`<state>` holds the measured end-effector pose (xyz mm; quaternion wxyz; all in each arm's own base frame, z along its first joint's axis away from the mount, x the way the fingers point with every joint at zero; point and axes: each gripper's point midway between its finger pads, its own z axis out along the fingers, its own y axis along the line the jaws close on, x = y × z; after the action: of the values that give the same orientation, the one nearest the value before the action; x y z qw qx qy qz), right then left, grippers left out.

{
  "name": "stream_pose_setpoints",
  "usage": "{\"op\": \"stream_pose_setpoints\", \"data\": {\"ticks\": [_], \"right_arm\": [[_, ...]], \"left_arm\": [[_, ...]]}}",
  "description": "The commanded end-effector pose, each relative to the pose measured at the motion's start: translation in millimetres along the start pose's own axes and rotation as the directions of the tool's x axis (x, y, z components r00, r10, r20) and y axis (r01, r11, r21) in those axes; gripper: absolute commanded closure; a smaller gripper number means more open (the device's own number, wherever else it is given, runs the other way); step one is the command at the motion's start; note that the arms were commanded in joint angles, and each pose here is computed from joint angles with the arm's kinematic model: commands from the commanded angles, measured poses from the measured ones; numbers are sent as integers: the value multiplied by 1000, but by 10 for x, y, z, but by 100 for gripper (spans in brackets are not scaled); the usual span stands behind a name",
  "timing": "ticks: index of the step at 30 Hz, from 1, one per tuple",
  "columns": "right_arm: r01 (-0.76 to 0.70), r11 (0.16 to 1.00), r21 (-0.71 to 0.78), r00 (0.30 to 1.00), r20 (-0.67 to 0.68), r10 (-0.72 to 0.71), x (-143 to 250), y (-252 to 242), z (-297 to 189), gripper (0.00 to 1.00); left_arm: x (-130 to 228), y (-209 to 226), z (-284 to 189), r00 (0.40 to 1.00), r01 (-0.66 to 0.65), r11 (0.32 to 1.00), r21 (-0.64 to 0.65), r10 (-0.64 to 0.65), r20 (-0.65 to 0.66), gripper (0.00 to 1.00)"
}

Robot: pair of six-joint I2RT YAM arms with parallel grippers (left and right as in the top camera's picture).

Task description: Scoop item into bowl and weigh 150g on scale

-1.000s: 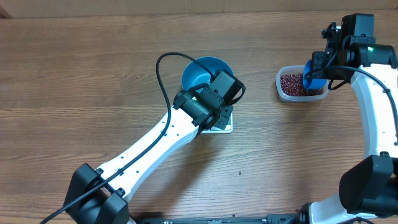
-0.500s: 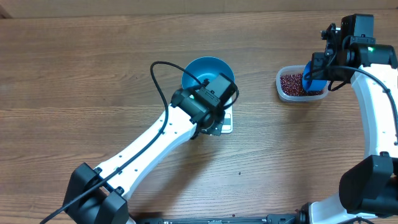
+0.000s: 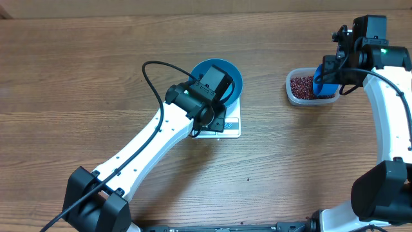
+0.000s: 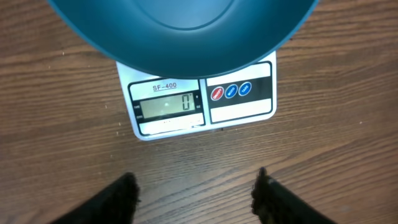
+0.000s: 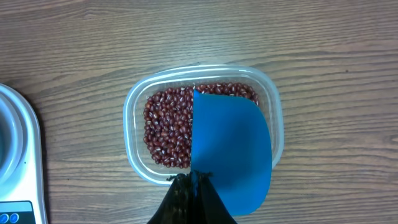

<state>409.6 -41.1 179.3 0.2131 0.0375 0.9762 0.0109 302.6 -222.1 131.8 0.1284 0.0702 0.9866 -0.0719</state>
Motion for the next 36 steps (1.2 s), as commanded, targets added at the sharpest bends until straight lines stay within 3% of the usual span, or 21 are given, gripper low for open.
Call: {"op": "stream_pose_setpoints", "data": {"ticks": [1, 6, 9, 16, 25, 33, 36], "right_arm": [[-20, 1000, 6, 1000, 21, 20, -54, -10, -70, 96], [-23, 1000, 6, 1000, 1, 23, -3, -9, -64, 96], [-26, 1000, 6, 1000, 3, 26, -7, -10, -63, 96], [-29, 999, 14, 999, 17, 29, -65, -21, -144, 97], [-26, 1000, 18, 993, 115, 23, -391, 1, -824, 97], [-28, 994, 103, 1000, -11, 29, -167, -146, -712, 96], [41, 994, 98, 997, -70, -34, -125, -100, -541, 96]], "left_arm": [[-17, -4, 5, 1000, -2, 1000, 6, 2, 0, 25], [55, 29, 83, 1000, -20, 1000, -5, 19, -22, 13], [83, 45, 130, 999, -23, 1000, -8, 23, -28, 0], [22, 10, 143, 999, -44, 999, 7, 44, -1, 0], [17, 7, 143, 999, -44, 999, 8, 44, 1, 0], [16, 7, 143, 999, -44, 999, 8, 44, 2, 1], [17, 7, 143, 999, -44, 999, 8, 44, 1, 1]]}}
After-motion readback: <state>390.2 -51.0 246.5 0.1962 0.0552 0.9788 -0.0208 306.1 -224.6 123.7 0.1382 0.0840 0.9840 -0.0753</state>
